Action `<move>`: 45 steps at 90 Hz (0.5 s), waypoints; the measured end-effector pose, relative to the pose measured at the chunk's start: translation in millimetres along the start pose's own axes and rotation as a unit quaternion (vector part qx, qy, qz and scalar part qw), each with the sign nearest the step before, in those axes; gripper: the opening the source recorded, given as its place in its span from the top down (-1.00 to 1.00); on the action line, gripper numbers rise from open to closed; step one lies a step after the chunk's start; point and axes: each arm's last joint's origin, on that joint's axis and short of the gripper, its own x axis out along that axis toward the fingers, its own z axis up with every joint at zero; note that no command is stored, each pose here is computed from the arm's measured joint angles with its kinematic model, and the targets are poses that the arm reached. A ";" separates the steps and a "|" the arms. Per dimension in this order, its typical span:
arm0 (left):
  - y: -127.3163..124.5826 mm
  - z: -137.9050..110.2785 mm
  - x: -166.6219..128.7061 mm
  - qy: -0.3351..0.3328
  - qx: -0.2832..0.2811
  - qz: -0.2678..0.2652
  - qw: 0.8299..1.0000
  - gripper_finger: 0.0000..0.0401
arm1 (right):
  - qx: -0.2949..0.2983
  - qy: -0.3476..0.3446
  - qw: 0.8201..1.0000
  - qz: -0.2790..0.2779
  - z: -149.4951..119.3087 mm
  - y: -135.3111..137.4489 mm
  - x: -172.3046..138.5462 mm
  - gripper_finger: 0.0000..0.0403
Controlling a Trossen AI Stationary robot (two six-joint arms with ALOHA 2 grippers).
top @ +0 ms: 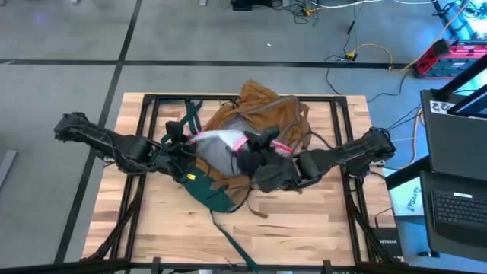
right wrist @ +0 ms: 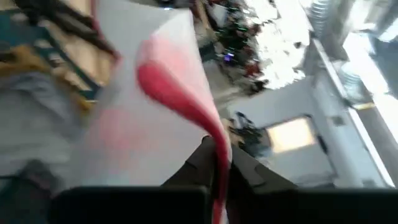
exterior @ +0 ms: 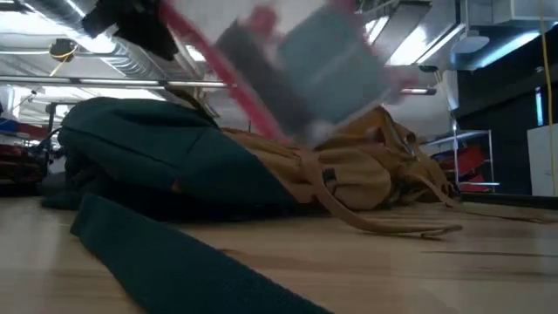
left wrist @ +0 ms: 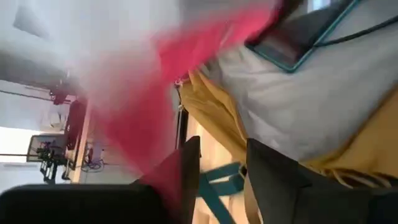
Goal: Unpack backpack
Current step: Remove the pink zipper pouch from the brown backpack
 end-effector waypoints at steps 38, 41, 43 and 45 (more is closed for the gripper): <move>-0.8 -0.2 -1.4 -0.001 -0.012 -0.002 1.000 0.39 | 0.039 -0.016 0.998 0.055 -10.1 -23.8 -72.5 1.00; -0.9 -0.2 -1.4 -0.001 -0.013 -0.002 1.000 0.39 | 0.052 -0.010 0.996 0.078 -14.4 -23.3 -75.9 1.00; -1.0 -0.2 -1.4 -0.001 -0.015 -0.005 1.000 0.39 | 0.061 -0.005 0.994 0.091 -17.4 -22.9 -78.3 1.00; -1.2 -0.2 -1.4 -0.001 -0.018 -0.009 1.000 0.39 | 0.067 0.003 0.992 0.103 -20.9 -22.4 -79.9 1.00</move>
